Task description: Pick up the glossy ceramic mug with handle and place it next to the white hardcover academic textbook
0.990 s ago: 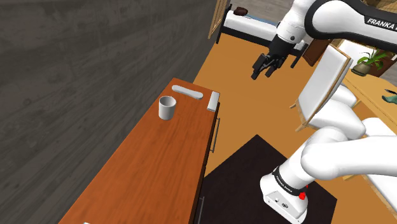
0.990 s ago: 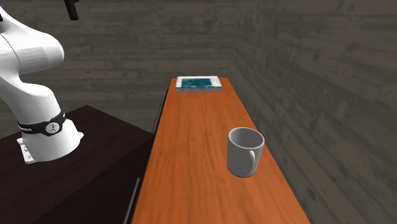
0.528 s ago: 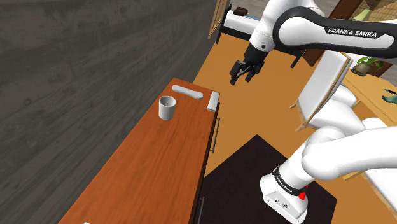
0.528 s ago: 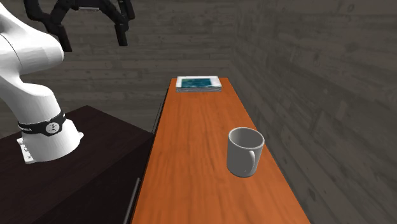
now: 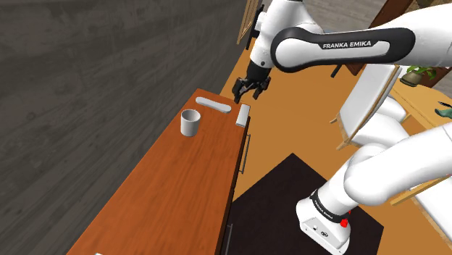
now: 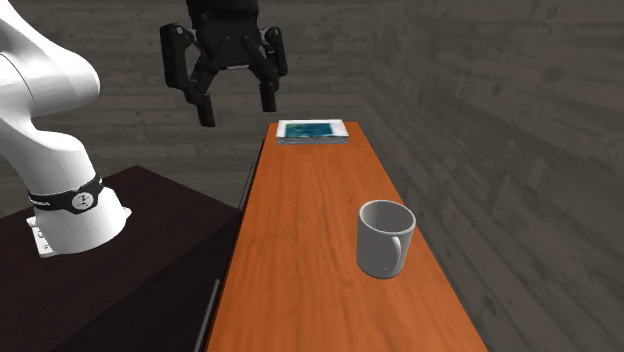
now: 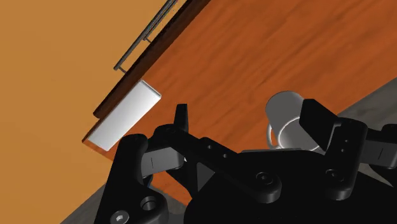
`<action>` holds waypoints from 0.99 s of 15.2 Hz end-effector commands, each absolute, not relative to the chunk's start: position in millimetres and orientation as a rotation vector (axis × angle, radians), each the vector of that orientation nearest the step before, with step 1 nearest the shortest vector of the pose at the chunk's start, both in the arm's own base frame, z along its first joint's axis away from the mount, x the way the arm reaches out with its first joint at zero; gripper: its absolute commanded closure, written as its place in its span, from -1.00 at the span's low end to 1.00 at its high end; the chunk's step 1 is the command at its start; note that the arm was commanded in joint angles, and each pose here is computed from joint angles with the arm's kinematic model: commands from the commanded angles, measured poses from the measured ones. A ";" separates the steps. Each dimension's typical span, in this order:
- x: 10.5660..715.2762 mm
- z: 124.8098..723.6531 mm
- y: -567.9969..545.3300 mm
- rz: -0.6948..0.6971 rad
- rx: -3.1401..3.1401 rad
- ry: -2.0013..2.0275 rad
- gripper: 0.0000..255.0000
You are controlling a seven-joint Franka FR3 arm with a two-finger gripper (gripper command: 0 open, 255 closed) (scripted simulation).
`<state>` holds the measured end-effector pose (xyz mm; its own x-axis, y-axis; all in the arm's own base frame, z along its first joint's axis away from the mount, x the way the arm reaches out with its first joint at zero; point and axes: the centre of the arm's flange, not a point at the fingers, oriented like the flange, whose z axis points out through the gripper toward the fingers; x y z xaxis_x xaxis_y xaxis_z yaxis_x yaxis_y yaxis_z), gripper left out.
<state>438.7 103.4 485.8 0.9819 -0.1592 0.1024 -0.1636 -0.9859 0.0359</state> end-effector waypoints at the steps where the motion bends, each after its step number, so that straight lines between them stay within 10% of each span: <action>1: 457.1 470.7 119.5 0.153 3.082 -0.251 -1.00; 15: 573.0 370.0 226.9 0.144 3.060 -0.248 -1.00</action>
<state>564.3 218.8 376.3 0.9827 -0.1568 0.0984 -0.1630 -0.9849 0.0582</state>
